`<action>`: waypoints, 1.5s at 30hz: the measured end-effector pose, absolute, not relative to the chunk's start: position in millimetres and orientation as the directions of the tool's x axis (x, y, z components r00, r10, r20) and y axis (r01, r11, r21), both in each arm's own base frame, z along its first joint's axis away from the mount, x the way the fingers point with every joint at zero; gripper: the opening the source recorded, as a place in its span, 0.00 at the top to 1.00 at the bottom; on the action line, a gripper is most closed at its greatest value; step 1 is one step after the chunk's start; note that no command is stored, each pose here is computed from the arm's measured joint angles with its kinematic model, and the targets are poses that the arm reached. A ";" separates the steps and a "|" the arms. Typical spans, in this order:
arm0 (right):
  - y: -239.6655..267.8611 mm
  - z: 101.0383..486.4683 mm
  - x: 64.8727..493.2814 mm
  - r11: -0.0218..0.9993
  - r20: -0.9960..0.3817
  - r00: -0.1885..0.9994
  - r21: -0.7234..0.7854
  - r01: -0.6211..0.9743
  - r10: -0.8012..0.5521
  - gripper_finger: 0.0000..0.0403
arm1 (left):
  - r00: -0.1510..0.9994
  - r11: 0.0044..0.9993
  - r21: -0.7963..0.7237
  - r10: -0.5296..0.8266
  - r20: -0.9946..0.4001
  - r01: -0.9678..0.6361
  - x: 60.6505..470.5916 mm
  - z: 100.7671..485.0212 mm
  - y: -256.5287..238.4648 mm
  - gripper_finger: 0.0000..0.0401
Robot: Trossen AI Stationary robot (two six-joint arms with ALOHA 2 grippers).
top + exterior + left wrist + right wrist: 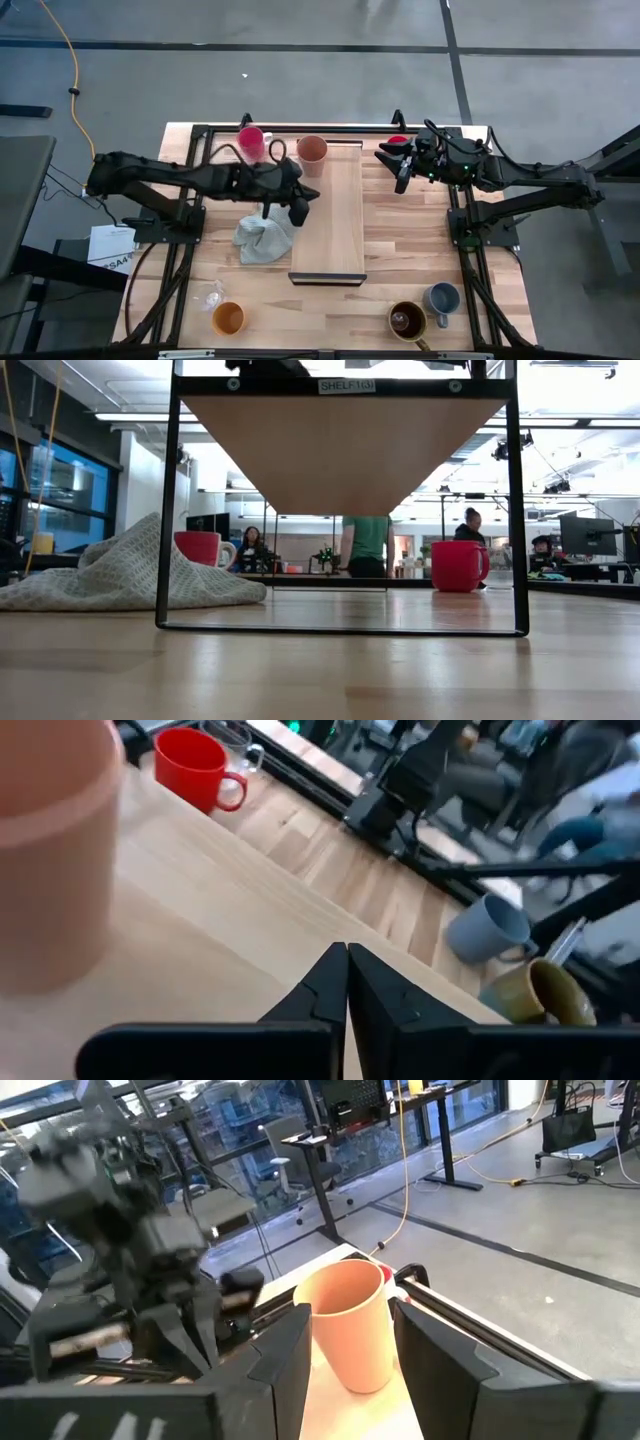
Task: Stack small to large cups/mugs on shelf
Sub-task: Put the orange cup on the shelf
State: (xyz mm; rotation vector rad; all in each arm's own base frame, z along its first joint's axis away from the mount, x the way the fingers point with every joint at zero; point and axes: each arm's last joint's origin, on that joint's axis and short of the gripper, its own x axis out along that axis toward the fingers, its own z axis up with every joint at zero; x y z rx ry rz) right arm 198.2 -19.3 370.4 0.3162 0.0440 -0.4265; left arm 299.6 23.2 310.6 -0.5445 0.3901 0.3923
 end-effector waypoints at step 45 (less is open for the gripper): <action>-19.4 371.0 198.3 0.861 -0.102 0.911 0.298 0.412 -0.400 0.66 | 0.750 0.723 -0.241 0.551 -0.366 -0.648 299.6 242.9 77.2 1.00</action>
